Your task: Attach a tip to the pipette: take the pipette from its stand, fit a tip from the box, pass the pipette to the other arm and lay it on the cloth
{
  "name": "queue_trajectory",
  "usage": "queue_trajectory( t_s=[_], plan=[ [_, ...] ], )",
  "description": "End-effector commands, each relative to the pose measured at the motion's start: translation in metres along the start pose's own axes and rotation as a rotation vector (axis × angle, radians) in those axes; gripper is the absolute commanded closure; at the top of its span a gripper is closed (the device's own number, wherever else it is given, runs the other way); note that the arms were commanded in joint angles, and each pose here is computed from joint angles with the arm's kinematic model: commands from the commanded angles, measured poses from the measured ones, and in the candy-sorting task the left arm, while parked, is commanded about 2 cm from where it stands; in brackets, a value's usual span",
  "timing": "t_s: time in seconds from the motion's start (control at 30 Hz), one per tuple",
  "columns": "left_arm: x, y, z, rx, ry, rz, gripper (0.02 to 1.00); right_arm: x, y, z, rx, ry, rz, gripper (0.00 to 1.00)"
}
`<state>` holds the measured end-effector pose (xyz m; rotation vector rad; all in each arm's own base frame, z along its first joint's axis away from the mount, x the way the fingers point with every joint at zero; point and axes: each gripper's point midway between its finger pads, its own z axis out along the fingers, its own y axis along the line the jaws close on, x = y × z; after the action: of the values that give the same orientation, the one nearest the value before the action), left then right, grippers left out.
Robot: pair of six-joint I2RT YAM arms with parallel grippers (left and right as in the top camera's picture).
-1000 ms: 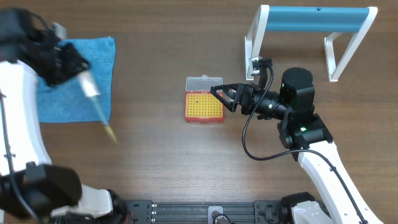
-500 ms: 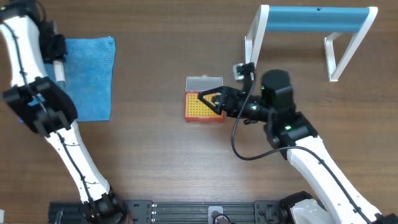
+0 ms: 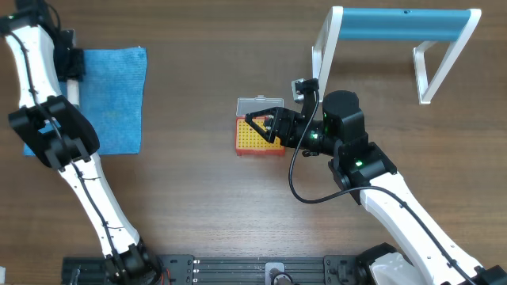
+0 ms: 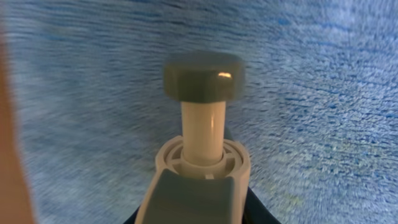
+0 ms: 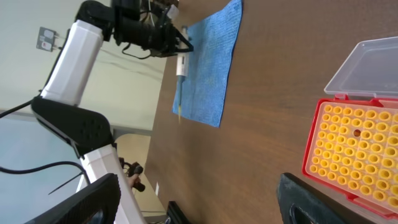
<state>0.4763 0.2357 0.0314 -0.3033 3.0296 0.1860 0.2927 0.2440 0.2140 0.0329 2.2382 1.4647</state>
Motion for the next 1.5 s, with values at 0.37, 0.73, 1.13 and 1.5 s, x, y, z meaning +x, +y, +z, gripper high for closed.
queue_trajectory(
  t_s=[0.37, 0.73, 1.13, 1.5],
  plan=[
    [-0.008, -0.029, 0.007, 0.035, -0.004, 0.105, 0.991, -0.005, 0.002, 0.001, 0.003, -0.018, 0.015, 0.178],
    [-0.005, -0.03, 0.007, 0.038, 0.006, 0.103, 0.608, -0.005, 0.002, 0.001, 0.003, -0.017, 0.015, 0.178],
    [0.009, -0.02, -0.063, -0.006, 0.003, 0.02, 0.082, -0.038, 0.026, -0.017, -0.072, -0.144, -0.151, 0.178],
    [0.044, -0.043, -0.233, 0.151, -0.217, -0.157, 0.08, -0.087, 0.046, -0.1, 0.004, -0.422, -0.54, 0.178]
  ],
)
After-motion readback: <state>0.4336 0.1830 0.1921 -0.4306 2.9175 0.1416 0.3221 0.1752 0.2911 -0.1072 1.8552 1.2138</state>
